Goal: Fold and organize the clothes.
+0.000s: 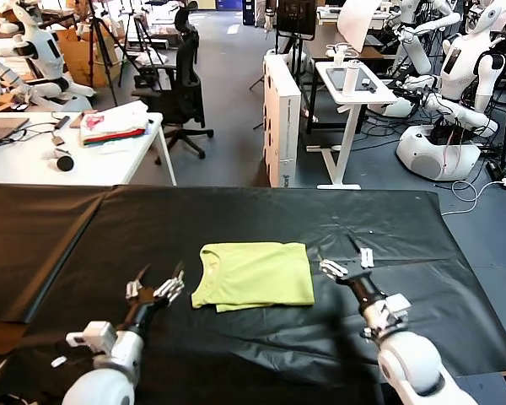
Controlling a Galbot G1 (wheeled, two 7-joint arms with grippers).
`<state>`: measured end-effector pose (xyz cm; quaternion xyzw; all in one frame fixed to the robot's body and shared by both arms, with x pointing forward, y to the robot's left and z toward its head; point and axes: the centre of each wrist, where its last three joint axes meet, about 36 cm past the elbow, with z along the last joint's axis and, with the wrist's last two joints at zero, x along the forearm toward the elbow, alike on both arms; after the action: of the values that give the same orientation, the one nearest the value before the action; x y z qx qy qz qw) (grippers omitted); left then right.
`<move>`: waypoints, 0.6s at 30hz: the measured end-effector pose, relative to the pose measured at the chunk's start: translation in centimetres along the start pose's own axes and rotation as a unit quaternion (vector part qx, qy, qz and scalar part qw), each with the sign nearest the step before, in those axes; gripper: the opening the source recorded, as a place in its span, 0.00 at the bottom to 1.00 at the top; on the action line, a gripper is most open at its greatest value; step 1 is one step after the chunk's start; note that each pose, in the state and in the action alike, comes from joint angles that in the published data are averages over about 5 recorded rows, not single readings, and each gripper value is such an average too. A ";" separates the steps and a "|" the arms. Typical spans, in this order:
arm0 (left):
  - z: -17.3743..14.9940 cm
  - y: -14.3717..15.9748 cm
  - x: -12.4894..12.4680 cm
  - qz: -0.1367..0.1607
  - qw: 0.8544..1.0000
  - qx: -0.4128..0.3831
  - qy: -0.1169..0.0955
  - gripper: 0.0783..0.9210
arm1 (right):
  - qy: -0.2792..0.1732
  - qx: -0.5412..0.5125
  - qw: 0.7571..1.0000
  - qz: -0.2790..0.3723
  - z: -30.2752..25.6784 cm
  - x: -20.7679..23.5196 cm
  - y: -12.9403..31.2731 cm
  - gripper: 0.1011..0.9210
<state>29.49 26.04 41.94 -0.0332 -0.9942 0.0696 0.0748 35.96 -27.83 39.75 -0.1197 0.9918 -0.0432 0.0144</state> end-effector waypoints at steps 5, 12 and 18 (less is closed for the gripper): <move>1.0 1.1 3.1 -0.004 0.998 -0.067 -0.012 0.98 | 0.012 0.043 0.997 0.060 -0.4 5.1 -0.3 0.98; 2.1 3.1 8.0 -0.007 0.993 -0.114 0.015 0.98 | 0.047 0.057 0.991 0.110 -1.0 11.6 -0.3 0.98; 2.9 4.3 11.9 -0.032 0.989 -0.129 0.057 0.98 | 0.085 0.047 0.988 0.120 -1.8 15.8 1.1 0.98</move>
<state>17.55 30.80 40.23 -0.0145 -0.9895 -0.0640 0.1291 20.32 -30.41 41.16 0.0050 0.9934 -0.0977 -0.0598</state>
